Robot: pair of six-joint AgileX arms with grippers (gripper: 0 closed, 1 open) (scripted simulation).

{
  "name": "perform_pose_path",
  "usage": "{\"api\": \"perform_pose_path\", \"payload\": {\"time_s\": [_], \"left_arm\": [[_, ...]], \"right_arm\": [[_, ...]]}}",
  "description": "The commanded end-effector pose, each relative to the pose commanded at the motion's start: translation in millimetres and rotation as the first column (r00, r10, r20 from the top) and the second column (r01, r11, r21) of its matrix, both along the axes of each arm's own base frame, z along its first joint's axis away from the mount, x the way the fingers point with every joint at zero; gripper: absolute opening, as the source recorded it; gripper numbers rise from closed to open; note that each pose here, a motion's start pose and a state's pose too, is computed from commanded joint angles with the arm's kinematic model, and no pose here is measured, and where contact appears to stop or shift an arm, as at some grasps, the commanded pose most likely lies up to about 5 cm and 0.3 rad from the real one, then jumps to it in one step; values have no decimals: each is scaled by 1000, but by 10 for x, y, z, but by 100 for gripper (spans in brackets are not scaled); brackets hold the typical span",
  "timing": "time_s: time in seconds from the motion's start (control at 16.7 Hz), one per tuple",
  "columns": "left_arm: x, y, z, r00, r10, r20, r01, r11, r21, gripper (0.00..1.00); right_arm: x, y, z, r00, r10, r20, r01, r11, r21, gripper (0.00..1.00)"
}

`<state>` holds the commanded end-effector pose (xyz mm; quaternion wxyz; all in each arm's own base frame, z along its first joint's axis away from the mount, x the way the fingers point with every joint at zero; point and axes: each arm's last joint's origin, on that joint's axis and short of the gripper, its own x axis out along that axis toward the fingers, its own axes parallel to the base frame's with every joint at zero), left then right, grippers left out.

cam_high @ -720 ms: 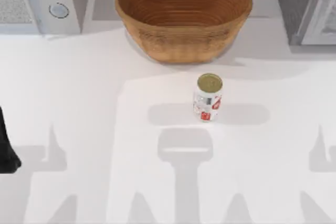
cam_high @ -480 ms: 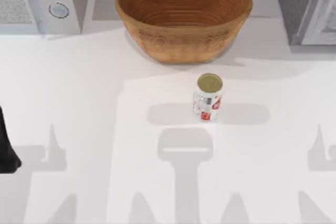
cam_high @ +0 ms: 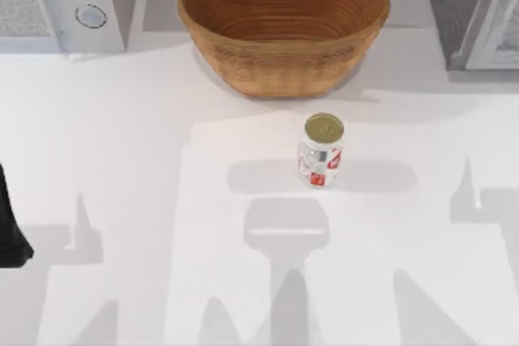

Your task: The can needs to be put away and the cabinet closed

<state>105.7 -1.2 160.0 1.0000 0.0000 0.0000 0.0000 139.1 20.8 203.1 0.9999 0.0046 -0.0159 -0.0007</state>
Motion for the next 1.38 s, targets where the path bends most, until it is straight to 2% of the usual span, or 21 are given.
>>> {"api": "perform_pose_path", "payload": {"time_s": [0.3,0.54,0.72,0.96,1.2,1.38], "left_arm": [[0,0,0,1000,0,0,0,1000,0,100],[0,0,0,1000,0,0,0,1000,0,100],[0,0,0,1000,0,0,0,1000,0,100],[0,0,0,1000,0,0,0,1000,0,100],[0,0,0,1000,0,0,0,1000,0,100],[0,0,0,1000,0,0,0,1000,0,100]], "right_arm": [[498,420,136,1000,-6,6,6,1000,3,100],[888,982,-48,1000,-4,4,4,1000,8,100],[1052,1458,-379,1000,-1,0,1,1000,10,100],[1047,1997,-979,1000,0,-9,0,1000,8,100],[881,2304,-1561,1000,-3,-20,3,1000,0,100],[767,2391,-1842,1000,-7,-25,7,1000,-6,100]]}}
